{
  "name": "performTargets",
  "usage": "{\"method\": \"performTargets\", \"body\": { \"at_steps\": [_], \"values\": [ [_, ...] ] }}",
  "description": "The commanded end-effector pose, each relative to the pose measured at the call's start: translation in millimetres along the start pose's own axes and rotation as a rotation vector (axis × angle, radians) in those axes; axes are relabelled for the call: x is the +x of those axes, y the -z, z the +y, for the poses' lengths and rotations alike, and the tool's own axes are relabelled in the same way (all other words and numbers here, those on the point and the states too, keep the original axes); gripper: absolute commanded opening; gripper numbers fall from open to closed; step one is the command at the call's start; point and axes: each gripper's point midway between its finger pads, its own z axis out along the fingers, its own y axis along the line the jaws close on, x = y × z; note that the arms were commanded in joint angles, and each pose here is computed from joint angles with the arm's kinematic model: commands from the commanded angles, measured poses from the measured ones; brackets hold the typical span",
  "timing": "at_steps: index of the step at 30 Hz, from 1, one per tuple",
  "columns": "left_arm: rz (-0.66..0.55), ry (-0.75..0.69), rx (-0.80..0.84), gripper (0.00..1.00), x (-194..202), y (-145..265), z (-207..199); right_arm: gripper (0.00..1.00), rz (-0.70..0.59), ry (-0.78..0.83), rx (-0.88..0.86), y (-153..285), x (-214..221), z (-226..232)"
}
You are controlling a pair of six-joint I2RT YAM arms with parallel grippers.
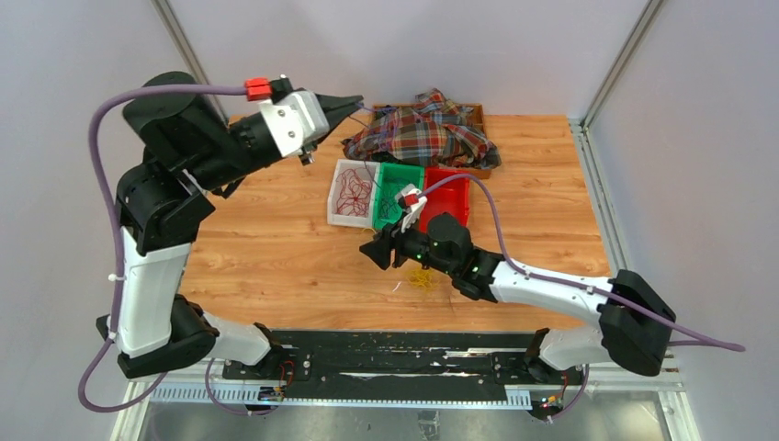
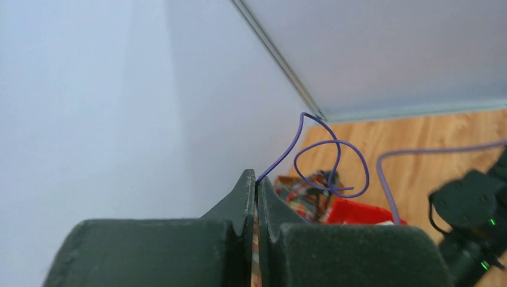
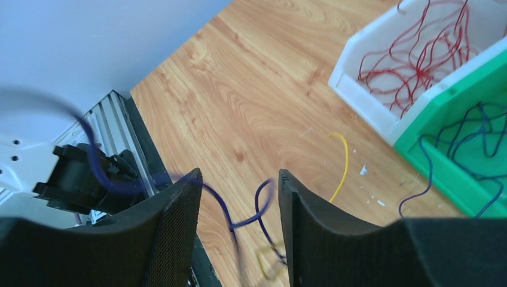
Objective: Untangle the cables
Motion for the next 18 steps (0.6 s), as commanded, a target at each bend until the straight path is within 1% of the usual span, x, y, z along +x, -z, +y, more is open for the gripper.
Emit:
{"method": "performTargets", "body": {
  "at_steps": [1,5,12,15,18],
  "values": [
    [-0.186,-0.077,-0.214,0.01,-61.3,23.6,47.5,0.5,-0.003,-0.066,-0.009,-9.1,14.9,-4.5],
    [-0.238,-0.142,-0.352,0.01,-82.6,39.0,75.0,0.49,0.057,-0.106,0.026,-8.0,45.0,-15.6],
    [-0.342,-0.251,-0.701,0.01,-119.5,74.5,135.1,0.48,0.139,-0.176,0.091,1.1,94.0,-34.2],
    [-0.328,-0.283,-0.738,0.0,-119.4,73.4,142.6,0.48,0.169,-0.201,0.112,4.6,108.4,-39.2],
    [-0.282,-0.286,-0.697,0.0,-105.8,61.3,136.8,0.48,0.163,-0.21,0.122,10.8,107.4,-40.1]
  ]
}}
